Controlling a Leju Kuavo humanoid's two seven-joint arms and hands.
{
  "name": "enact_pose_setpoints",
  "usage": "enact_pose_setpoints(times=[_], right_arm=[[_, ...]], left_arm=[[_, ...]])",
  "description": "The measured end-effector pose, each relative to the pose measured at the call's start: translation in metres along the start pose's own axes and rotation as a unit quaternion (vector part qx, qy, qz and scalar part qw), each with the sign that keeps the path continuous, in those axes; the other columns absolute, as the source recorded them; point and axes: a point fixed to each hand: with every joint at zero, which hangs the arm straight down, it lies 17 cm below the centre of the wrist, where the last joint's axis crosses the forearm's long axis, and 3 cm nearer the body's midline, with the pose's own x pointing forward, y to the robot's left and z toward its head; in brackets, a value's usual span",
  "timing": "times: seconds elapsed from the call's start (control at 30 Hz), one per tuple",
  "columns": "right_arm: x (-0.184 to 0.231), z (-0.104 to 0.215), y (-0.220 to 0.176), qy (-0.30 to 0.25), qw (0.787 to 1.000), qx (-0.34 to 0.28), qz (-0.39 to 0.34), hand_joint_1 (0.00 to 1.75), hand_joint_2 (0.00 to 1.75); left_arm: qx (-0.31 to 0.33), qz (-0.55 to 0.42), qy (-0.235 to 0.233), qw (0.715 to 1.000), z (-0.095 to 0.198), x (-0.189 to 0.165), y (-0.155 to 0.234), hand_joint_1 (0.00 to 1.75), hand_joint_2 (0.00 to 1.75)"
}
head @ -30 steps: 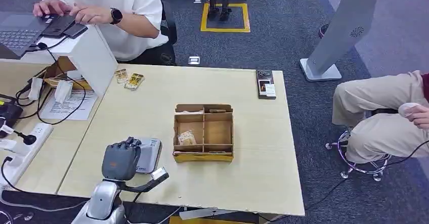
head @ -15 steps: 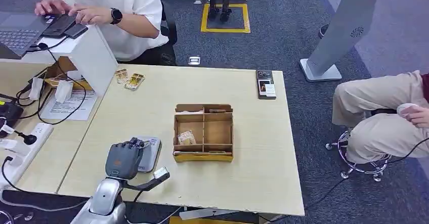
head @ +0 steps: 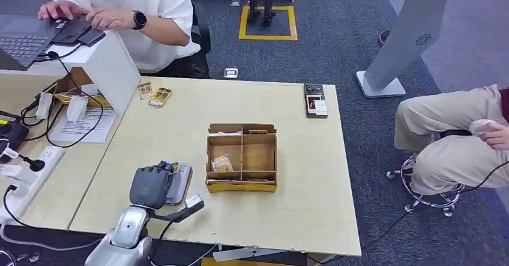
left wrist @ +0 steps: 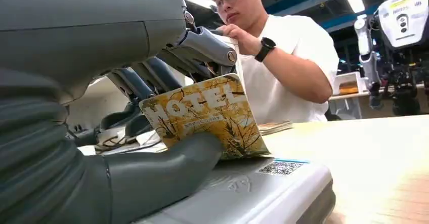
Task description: Pass the card to the sensor for recognition and then transmit it.
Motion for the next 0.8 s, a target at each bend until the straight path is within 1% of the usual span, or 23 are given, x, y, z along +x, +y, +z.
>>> enact_pose_setpoints(times=[0.2,0.37,0.43,0.47,0.53,0.57,0.6,0.63,0.7,0.73,0.8], right_arm=[[0.000,0.000,0.000,0.000,1.000,0.000,0.001,0.00,1.75],[-0.001,0.000,0.000,0.001,1.000,-0.001,0.005,0.00,1.75],[-0.001,0.000,-0.001,0.001,1.000,-0.003,0.006,0.00,1.75],[-0.001,0.000,-0.001,0.000,1.000,-0.004,0.007,0.00,1.75],[-0.001,0.000,-0.002,0.000,1.000,-0.005,0.009,0.00,1.75],[-0.001,0.000,-0.002,0.000,1.000,-0.005,0.008,0.00,1.75],[-0.001,0.000,-0.002,-0.001,1.000,-0.006,0.009,0.00,1.75],[-0.001,0.000,-0.002,-0.001,1.000,-0.006,0.009,0.00,1.75],[-0.001,0.000,-0.002,-0.001,1.000,-0.006,0.010,0.00,1.75],[-0.001,0.000,-0.002,-0.001,1.000,-0.007,0.010,0.00,1.75],[0.000,0.000,-0.004,-0.001,1.000,-0.012,0.009,0.00,1.75]], left_arm=[[0.005,0.003,0.005,1.000,-0.001,0.000,0.002,1.75,1.75],[0.050,0.027,0.003,0.998,0.001,0.010,0.027,1.75,1.75],[0.075,0.058,-0.008,0.995,0.002,0.021,0.045,1.75,1.75],[0.094,0.081,-0.021,0.992,0.002,0.030,0.058,1.75,1.75],[0.152,0.125,-0.062,0.978,-0.002,0.049,0.098,1.75,1.75],[0.172,0.137,-0.068,0.973,-0.003,0.050,0.111,1.75,1.75],[0.190,0.145,-0.065,0.969,-0.003,0.049,0.123,1.75,1.75],[0.203,0.153,-0.045,0.966,-0.004,0.040,0.131,1.75,1.75],[0.221,0.166,-0.022,0.961,-0.005,0.031,0.142,1.75,1.75],[0.240,0.191,-0.018,0.952,-0.005,0.028,0.151,1.75,1.75],[0.290,0.275,0.007,0.917,-0.001,0.015,0.167,1.75,1.75]])
